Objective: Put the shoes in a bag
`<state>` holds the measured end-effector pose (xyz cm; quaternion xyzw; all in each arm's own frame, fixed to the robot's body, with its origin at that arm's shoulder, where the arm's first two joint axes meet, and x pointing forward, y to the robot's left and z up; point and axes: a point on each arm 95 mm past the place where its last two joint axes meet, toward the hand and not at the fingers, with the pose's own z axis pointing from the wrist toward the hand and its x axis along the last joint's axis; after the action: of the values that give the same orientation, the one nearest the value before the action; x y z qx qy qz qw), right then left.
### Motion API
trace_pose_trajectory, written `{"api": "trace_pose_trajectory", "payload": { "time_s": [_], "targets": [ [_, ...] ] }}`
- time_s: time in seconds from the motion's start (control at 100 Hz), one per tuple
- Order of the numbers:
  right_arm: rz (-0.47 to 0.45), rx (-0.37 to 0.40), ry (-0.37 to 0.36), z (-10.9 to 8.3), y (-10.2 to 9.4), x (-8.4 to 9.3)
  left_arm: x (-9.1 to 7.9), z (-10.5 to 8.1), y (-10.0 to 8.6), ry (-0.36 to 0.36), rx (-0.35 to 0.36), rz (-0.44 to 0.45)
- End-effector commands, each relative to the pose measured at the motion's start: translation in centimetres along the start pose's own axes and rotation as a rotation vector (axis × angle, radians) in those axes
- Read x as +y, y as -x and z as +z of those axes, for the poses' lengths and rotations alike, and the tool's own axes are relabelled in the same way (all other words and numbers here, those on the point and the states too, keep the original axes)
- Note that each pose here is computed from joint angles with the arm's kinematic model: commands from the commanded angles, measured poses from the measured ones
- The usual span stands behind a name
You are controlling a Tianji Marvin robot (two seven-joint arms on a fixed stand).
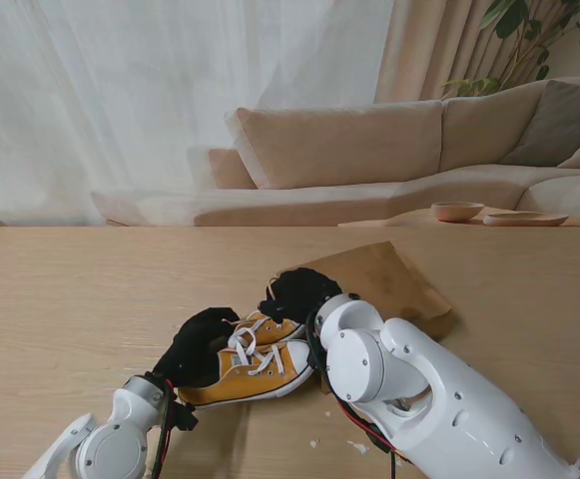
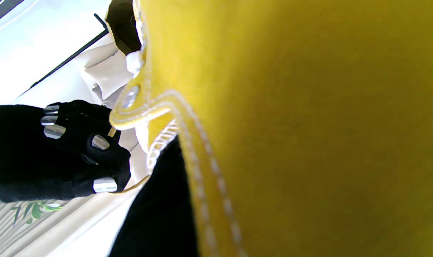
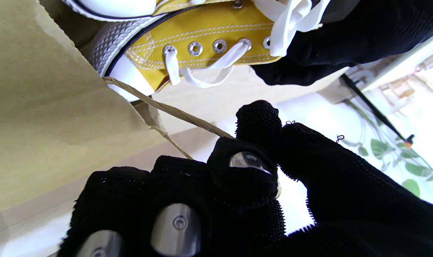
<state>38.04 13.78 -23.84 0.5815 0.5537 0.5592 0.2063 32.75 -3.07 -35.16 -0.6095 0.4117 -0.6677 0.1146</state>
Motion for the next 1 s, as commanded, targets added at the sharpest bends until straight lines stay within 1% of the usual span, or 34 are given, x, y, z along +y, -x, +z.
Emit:
{"api": "trace_pose_trajectory", "payload": {
  "time_s": [0.0,0.12,0.36,0.55,0.65,0.99],
  "targets": [
    [0.014,0.015,-0.023,-0.2,-0.5,-0.5,-0.2,0.8,-1.4,-0.019,0.033,-0.015],
    [0.042,0.021,-0.031,-0.2,-0.6,-0.6,0.3,1.2,-1.8,-0.034,0.037,-0.006],
    [0.203,0.045,-0.071,0.1,-1.0,-0.7,1.2,2.2,-2.4,-0.071,0.037,-0.015],
    [0.292,0.057,-0.078,0.4,-1.4,-0.8,1.5,2.9,-2.6,-0.1,0.032,-0.011],
    [0.338,0.068,-0.083,0.5,-1.7,-0.8,1.6,3.1,-2.6,-0.102,0.025,-0.004],
    [0.372,0.076,-0.067,0.8,-2.2,-0.6,2.4,3.4,-2.6,-0.084,0.008,0.005]
  ]
}}
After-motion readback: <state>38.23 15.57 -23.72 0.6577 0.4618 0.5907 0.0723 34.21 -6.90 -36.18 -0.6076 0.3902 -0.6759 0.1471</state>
